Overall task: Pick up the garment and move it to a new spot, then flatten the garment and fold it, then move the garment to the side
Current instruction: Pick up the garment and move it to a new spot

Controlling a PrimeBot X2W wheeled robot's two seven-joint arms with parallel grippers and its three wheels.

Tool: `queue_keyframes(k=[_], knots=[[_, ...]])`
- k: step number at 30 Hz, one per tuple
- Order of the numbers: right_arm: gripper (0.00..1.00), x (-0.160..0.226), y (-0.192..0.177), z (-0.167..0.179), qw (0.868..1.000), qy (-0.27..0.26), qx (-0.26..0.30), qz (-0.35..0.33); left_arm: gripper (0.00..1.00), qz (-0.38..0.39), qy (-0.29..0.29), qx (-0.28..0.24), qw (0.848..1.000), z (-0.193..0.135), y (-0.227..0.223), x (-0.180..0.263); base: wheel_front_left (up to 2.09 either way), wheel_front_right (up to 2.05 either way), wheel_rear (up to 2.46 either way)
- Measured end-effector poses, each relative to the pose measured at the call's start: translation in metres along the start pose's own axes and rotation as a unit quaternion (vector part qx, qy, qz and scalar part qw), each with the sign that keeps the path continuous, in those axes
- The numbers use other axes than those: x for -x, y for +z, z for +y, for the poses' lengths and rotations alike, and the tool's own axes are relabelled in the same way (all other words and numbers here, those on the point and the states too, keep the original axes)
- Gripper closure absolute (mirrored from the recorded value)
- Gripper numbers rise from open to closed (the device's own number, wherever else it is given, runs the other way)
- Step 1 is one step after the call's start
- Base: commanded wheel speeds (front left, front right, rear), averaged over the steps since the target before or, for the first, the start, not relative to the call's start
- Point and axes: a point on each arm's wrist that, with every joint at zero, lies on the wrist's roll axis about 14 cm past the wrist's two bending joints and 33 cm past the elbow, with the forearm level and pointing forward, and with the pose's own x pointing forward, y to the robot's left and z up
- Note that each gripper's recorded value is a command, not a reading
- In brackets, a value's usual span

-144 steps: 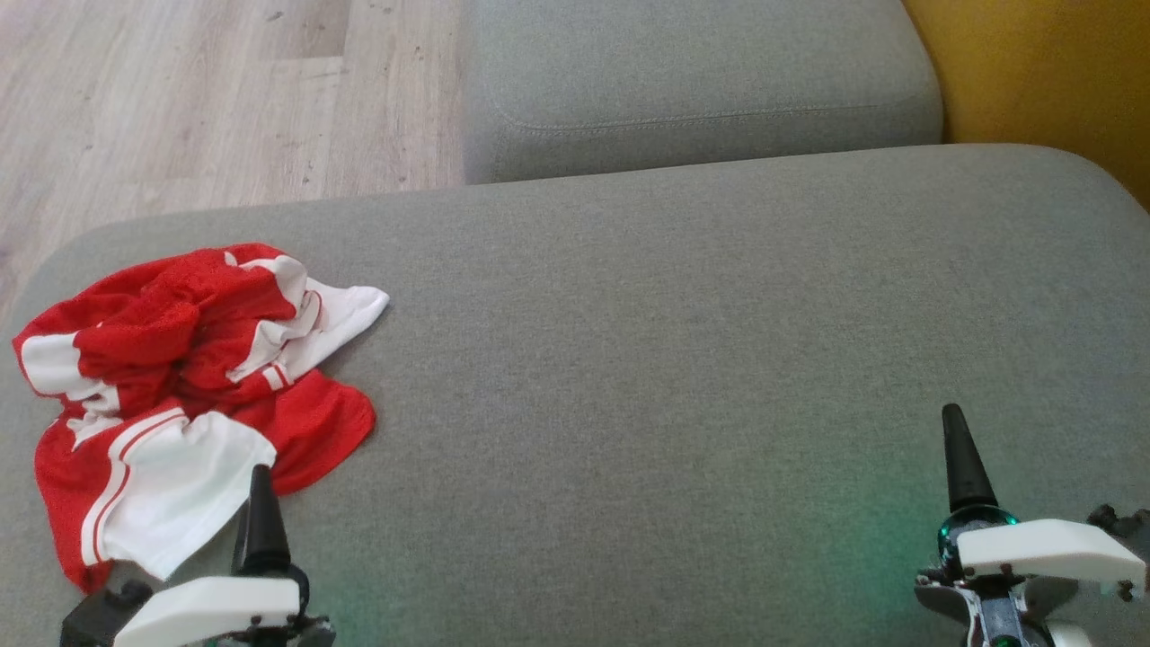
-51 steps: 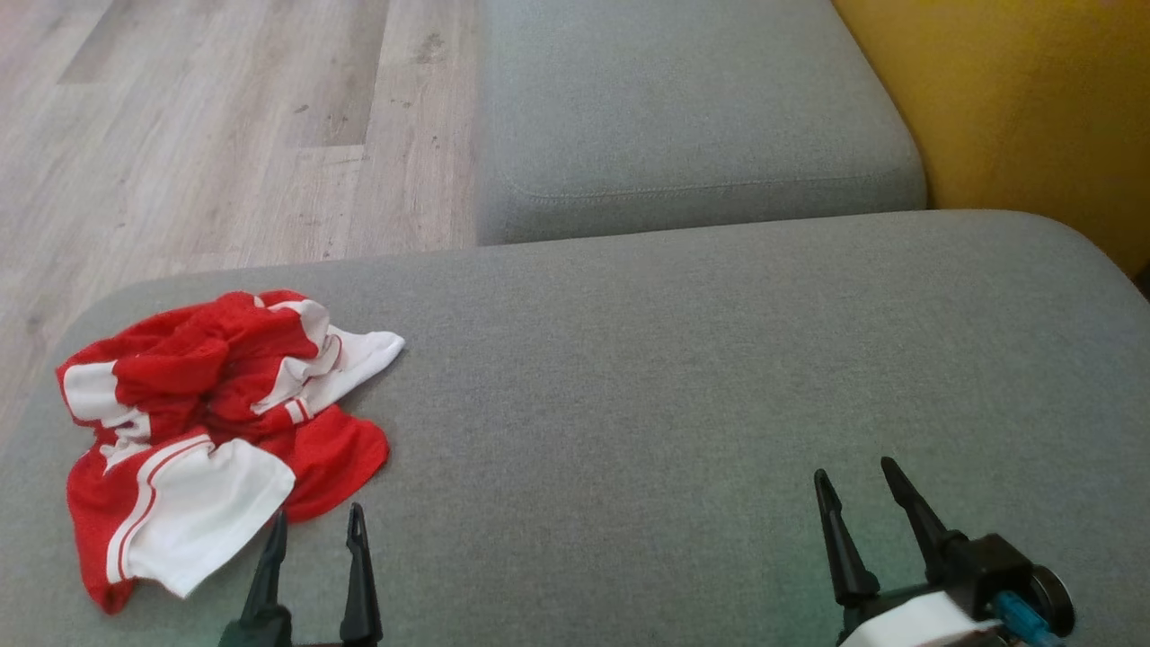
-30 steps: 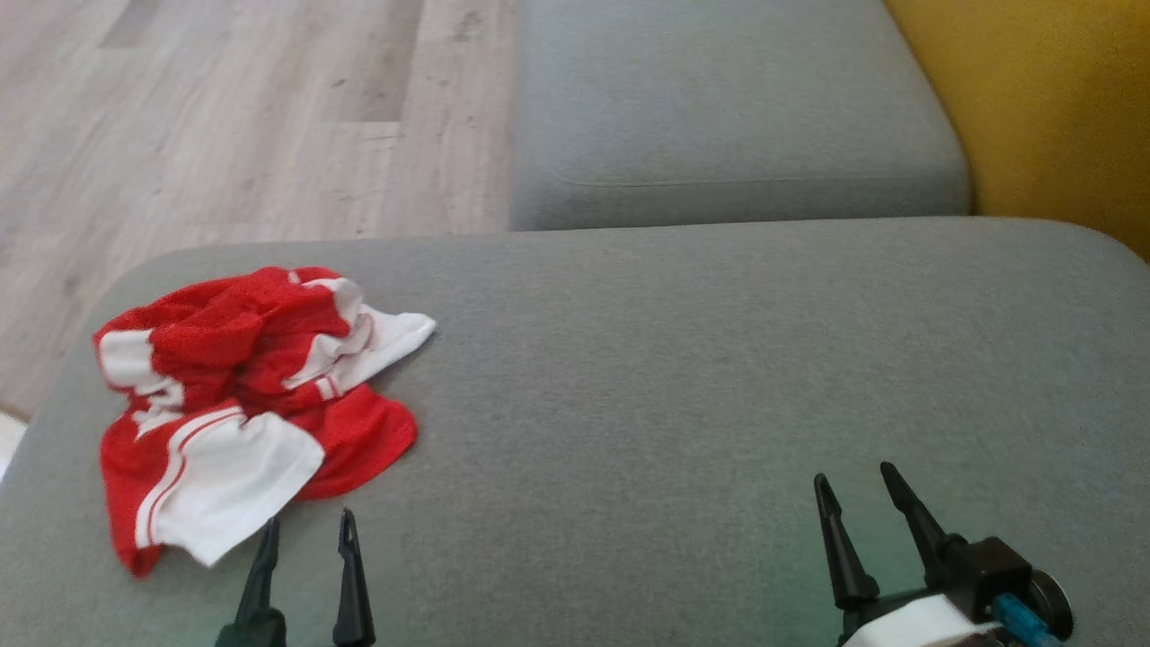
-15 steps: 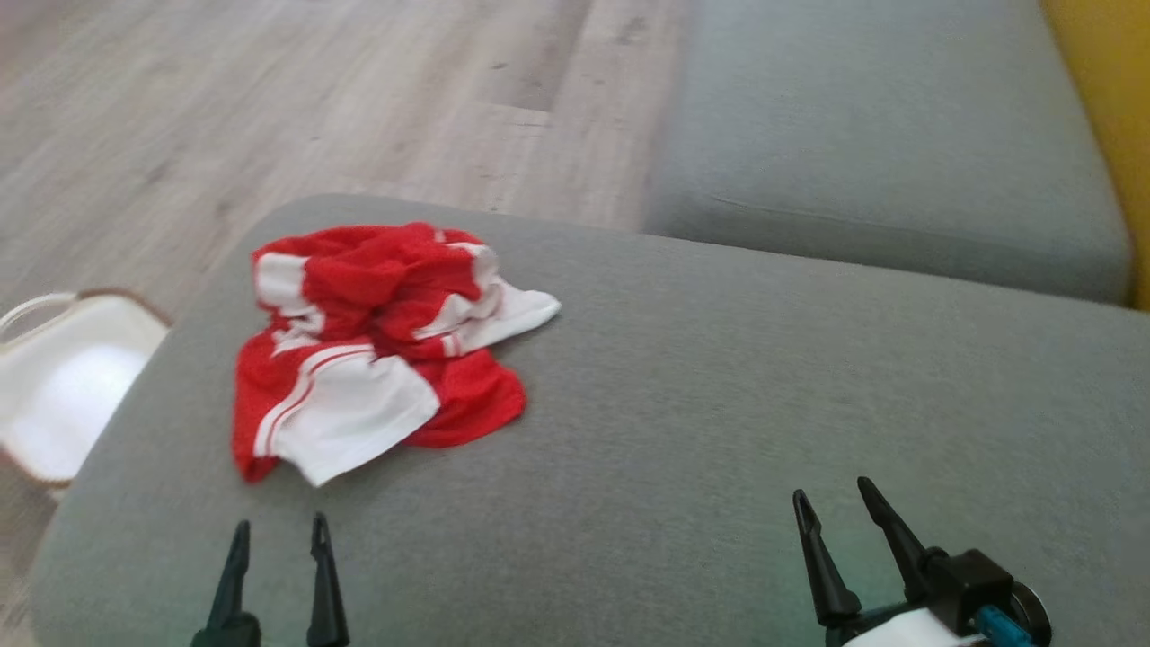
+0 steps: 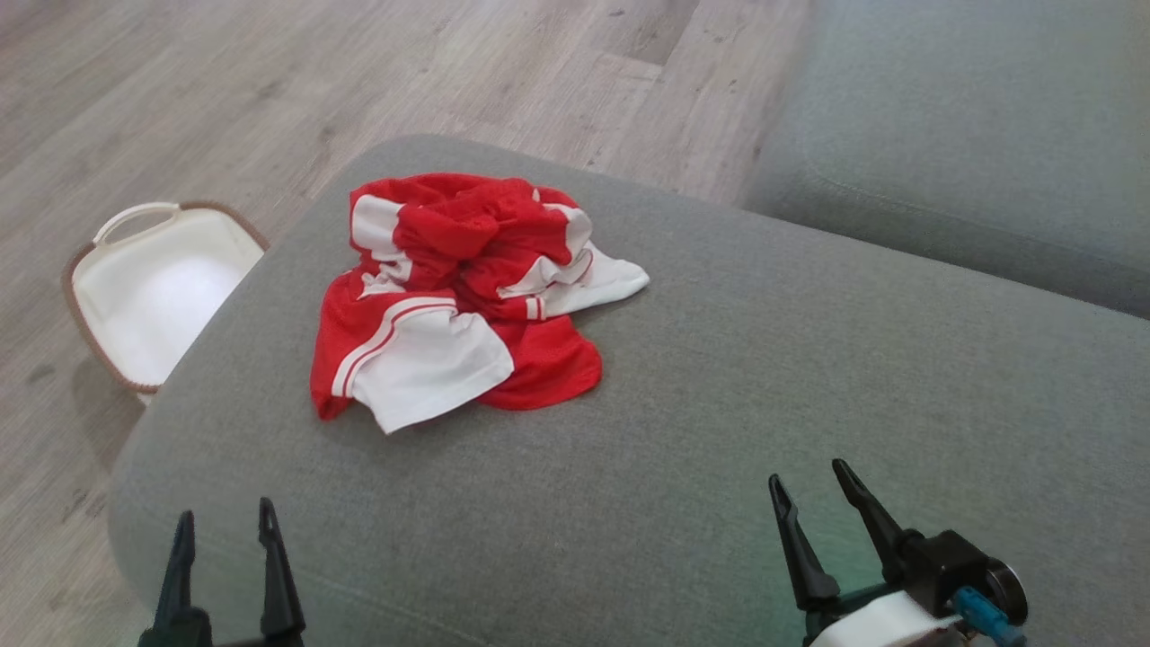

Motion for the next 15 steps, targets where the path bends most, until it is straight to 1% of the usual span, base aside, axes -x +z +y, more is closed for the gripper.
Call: queue_keyframes(k=[3,5,9,12,15], knots=[[0.00,-0.003,-0.004,0.002,1.000,0.007,0.002,0.007,0.00,-0.003,0.008,-0.006,1.000,0.004,0.003,-0.002,0.00,0.00,0.00],[0.00,-0.005,-0.007,0.001,1.000,0.008,0.004,0.011,0.00,-0.021,0.002,-0.013,1.000,0.003,0.015,-0.010,0.00,0.00,0.00],[0.00,-0.011,-0.007,-0.007,1.000,0.003,0.012,0.010,0.00,-0.090,-0.015,-0.035,0.995,0.002,0.064,-0.041,0.00,0.00,0.00],[0.00,-0.018,-0.004,-0.011,1.000,0.004,0.020,0.003,0.00,-0.143,-0.026,-0.060,0.988,0.000,0.105,-0.064,0.00,0.00,0.00],[0.00,-0.033,-0.003,-0.016,0.999,0.009,0.033,-0.004,0.00,-0.180,-0.049,-0.081,0.979,-0.012,0.138,-0.094,0.00,0.00,0.00]])
